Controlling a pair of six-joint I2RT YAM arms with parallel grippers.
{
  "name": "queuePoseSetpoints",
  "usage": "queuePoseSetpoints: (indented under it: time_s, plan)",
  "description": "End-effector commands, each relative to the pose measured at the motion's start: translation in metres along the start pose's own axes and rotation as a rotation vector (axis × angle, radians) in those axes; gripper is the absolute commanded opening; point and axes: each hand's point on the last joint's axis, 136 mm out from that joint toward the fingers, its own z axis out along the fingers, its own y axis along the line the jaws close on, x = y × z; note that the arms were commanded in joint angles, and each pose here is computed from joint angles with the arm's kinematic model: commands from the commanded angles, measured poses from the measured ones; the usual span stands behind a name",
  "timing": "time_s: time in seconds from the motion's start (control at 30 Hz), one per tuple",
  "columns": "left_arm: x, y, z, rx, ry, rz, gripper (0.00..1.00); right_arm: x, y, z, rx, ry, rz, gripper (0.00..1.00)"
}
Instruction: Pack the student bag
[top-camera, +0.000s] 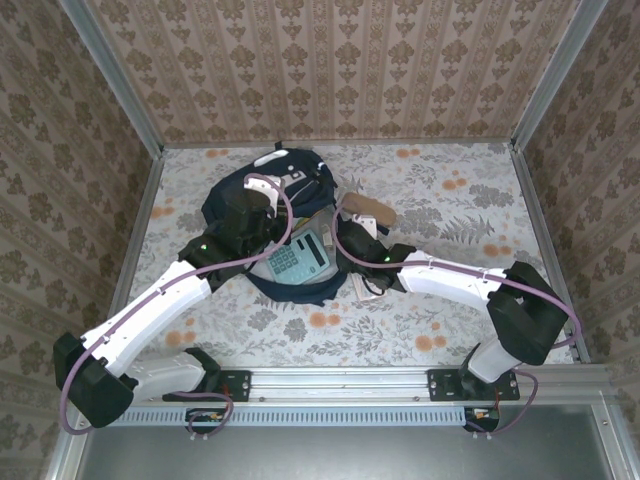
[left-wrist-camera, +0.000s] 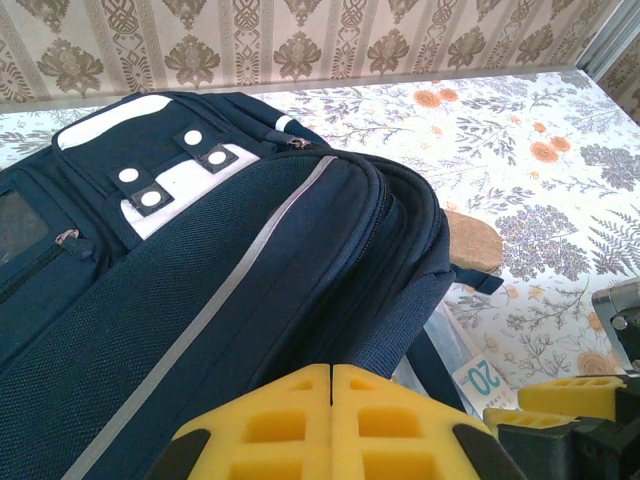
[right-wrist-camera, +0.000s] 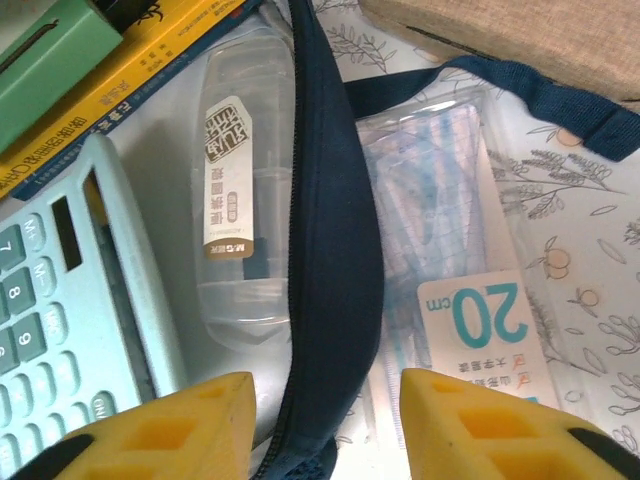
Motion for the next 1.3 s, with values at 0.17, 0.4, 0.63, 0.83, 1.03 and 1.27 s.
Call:
queuePoseSetpoints:
  time_s: [0.17, 0.4, 0.63, 0.83, 1.03, 1.27]
  plan:
    - [-0.02, 0.017, -0.016, -0.075, -0.104, -0.033, 0.0, -0.018, -0.034, -0.008, 0.052, -0.081, -0.025, 0.69]
    - [-0.021, 0.022, -0.019, -0.09, -0.12, -0.042, 0.0, -0.045, -0.071, 0.022, 0.101, -0.069, -0.029, 0.81]
    - [-0.021, 0.022, -0.018, -0.09, -0.114, -0.037, 0.0, -0.012, -0.072, 0.045, 0.073, 0.074, 0.021, 0.8]
    - [-0.021, 0.021, -0.017, -0.08, -0.113, -0.042, 0.0, 0.031, -0.094, 0.032, 0.063, 0.107, 0.122, 0.77]
    - [-0.018, 0.018, -0.014, -0.07, -0.1, -0.043, 0.0, 0.062, -0.108, 0.005, 0.012, 0.119, 0.211, 0.74]
    - [-0.018, 0.017, -0.015, -0.061, -0.102, -0.049, 0.0, 0.09, -0.106, -0.01, -0.121, 0.126, 0.37, 0.64]
